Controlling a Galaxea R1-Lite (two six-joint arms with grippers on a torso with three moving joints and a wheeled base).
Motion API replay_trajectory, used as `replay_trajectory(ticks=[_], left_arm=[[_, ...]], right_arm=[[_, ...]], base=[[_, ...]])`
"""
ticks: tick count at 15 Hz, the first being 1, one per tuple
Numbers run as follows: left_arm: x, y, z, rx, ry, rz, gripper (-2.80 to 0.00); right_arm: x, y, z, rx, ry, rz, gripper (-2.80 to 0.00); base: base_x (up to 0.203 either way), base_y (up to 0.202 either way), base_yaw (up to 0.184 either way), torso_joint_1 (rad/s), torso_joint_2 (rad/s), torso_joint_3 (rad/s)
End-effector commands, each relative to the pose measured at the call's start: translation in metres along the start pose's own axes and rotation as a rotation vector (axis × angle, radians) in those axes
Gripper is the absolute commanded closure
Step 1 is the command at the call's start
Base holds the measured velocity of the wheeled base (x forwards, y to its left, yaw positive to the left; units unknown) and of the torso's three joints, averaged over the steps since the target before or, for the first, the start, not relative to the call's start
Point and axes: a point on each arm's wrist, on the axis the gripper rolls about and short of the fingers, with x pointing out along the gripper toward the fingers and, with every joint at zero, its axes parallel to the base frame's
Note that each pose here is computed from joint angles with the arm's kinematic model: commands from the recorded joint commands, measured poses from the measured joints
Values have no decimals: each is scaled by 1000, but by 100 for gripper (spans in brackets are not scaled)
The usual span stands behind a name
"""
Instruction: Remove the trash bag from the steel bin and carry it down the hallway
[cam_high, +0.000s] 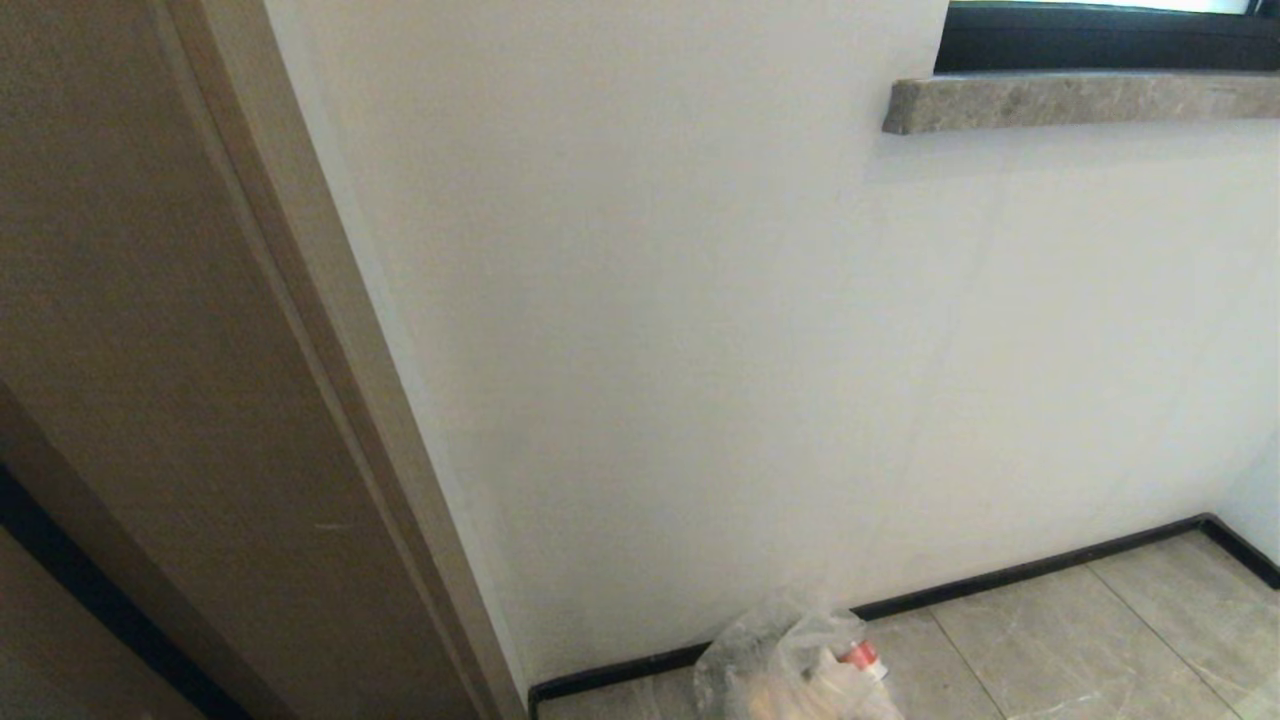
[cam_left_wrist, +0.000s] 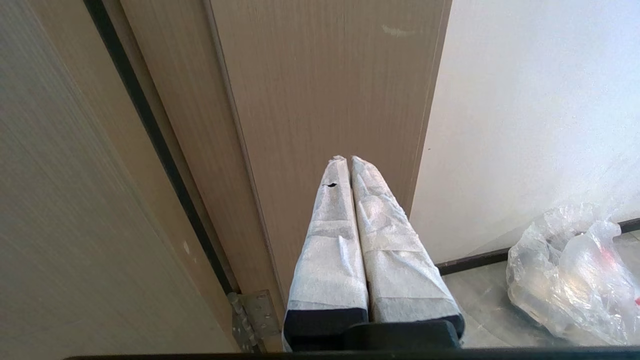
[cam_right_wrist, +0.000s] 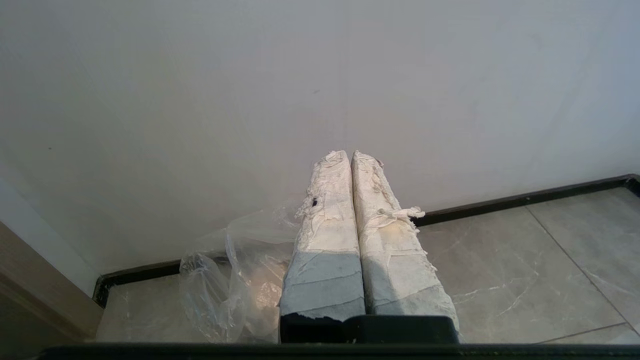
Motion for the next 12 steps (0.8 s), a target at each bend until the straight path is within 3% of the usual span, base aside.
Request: replay_trajectory(ticks=[1,12], left_arm=[[0,0,0,0,0,0,0],[0,0,0,0,2,0,0]], right_arm=[[0,0,0,0,2,0,0],[0,0,0,0,0,-2,0]], base=[[0,0,0,0,0,0],[0,0,0,0,0,0]])
